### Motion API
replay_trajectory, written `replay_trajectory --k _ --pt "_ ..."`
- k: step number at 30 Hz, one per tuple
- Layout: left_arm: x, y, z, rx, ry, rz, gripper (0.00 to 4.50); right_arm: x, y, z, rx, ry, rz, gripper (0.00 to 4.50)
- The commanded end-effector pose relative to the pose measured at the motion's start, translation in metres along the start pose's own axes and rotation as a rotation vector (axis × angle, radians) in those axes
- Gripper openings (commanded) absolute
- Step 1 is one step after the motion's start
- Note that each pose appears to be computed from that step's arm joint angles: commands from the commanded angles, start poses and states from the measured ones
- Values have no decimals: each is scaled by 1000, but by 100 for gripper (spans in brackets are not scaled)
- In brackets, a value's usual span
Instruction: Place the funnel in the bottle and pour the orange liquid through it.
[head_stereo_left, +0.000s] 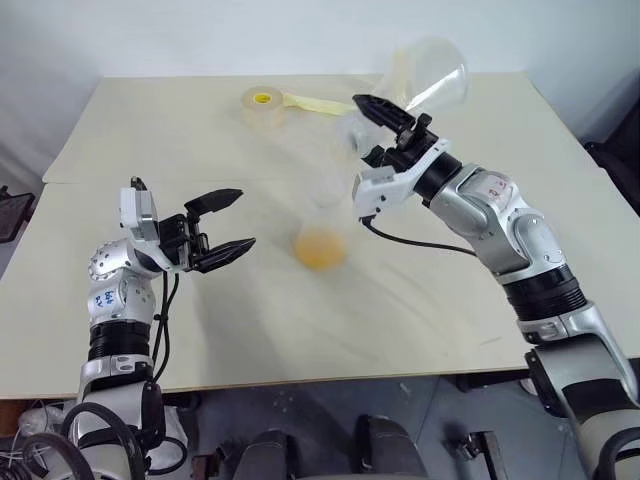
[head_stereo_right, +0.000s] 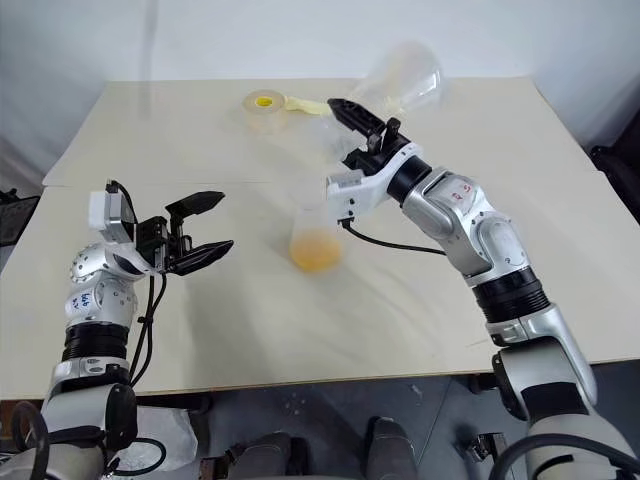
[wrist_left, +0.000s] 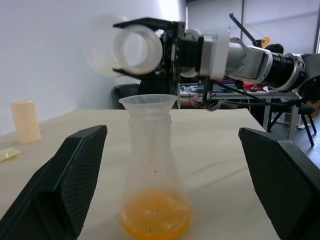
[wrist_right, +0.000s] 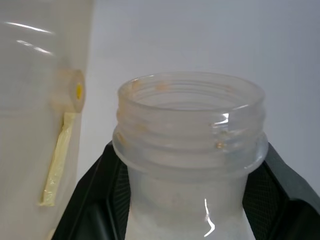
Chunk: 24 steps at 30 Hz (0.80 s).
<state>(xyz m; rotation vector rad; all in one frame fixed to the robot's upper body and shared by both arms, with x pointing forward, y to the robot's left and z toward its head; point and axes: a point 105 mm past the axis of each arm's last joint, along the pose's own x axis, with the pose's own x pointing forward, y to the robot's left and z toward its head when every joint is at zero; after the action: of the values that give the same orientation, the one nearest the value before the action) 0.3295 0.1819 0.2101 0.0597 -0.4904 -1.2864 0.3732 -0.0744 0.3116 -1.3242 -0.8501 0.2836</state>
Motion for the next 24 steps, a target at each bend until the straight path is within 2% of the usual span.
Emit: replay_trajectory --k 1,8,11,14,16,22,24 --pt "3 2 10 29 12 -28 450 -15 -29 -21 300 125 -94 247" --pt "5 2 11 15 26 -58 450 -58 -17 -62 894 294 -196 247" --pt "5 1 11 11 26 -67 450 -69 -16 -72 1044 316 -252 247" --pt "7 1 9 -7 28 -78 450 -90 -7 -98 1236 368 -348 247" --pt "8 -1 7 -24 36 -93 450 -100 3 -109 1271 402 -359 247" --pt "9 -4 7 -40 39 -126 450 -109 22 -118 1338 428 -346 247" --pt "9 -4 8 -41 36 -125 450 -110 26 -116 1333 429 -331 320"
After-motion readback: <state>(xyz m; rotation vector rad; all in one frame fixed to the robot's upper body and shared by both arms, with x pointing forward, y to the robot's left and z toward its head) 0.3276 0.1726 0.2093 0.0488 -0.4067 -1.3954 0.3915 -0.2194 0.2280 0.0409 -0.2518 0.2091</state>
